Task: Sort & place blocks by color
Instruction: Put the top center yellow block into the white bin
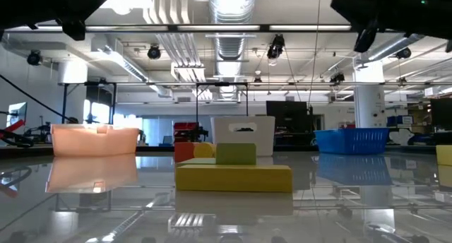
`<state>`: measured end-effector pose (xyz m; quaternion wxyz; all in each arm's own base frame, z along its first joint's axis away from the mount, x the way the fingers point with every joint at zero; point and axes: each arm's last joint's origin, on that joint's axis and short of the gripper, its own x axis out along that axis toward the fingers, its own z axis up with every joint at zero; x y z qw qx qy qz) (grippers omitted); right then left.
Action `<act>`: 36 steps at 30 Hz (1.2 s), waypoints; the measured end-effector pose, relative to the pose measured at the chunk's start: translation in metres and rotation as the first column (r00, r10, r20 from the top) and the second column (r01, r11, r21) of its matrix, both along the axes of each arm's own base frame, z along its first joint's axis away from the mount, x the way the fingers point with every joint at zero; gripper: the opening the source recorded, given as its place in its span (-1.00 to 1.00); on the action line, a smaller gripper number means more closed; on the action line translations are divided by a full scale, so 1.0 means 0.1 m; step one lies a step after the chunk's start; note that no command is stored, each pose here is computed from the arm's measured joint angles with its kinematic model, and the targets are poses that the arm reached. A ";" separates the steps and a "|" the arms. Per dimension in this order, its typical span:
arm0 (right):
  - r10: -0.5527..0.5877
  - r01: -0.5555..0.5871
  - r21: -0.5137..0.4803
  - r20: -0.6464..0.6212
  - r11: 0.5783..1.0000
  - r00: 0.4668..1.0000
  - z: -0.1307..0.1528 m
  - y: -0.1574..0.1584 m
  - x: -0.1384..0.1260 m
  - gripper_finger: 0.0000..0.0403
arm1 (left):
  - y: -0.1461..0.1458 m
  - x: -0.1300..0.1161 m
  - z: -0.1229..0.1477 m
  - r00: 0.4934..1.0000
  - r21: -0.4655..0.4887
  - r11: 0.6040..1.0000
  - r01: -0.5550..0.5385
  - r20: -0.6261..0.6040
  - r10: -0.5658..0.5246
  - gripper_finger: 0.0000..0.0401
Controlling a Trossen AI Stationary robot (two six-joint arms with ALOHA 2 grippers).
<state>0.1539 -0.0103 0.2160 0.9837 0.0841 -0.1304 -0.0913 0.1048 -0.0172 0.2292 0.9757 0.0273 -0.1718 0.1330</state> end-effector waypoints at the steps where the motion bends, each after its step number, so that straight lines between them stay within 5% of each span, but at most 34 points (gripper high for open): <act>1: -0.002 0.002 -0.009 -0.014 1.000 1.000 0.03 0.00 0.06 -0.79 | 0.00 0.00 0.00 1.000 0.000 1.000 0.000 0.002 0.000 -0.99; 11: -0.063 0.053 -0.053 -0.214 0.997 0.975 0.34 -0.04 0.65 -0.79 | 0.00 0.01 -0.01 1.000 -0.005 1.000 0.003 -0.004 -0.003 -0.99; 23: -0.095 0.030 -0.124 -0.559 0.992 0.824 0.58 -0.08 1.28 -0.79 | -0.03 0.08 -0.15 0.997 -0.074 0.997 0.033 -0.072 -0.038 -0.99; 28: -0.104 -0.015 -0.177 -0.643 0.984 0.759 0.70 -0.08 1.46 -0.79 | -0.02 0.07 -0.14 0.998 -0.087 0.995 0.037 -0.043 -0.041 -0.99; 31: -0.110 -0.041 -0.199 -0.688 0.979 0.717 0.67 -0.09 1.57 -0.79 | -0.03 0.08 -0.19 0.997 -0.174 0.982 0.066 -0.030 -0.072 -0.99; 36: -0.113 -0.054 -0.210 -0.707 0.976 0.698 0.65 -0.09 1.78 -0.74 | -0.03 0.08 -0.30 0.995 -0.217 0.973 0.076 -0.044 -0.088 -0.99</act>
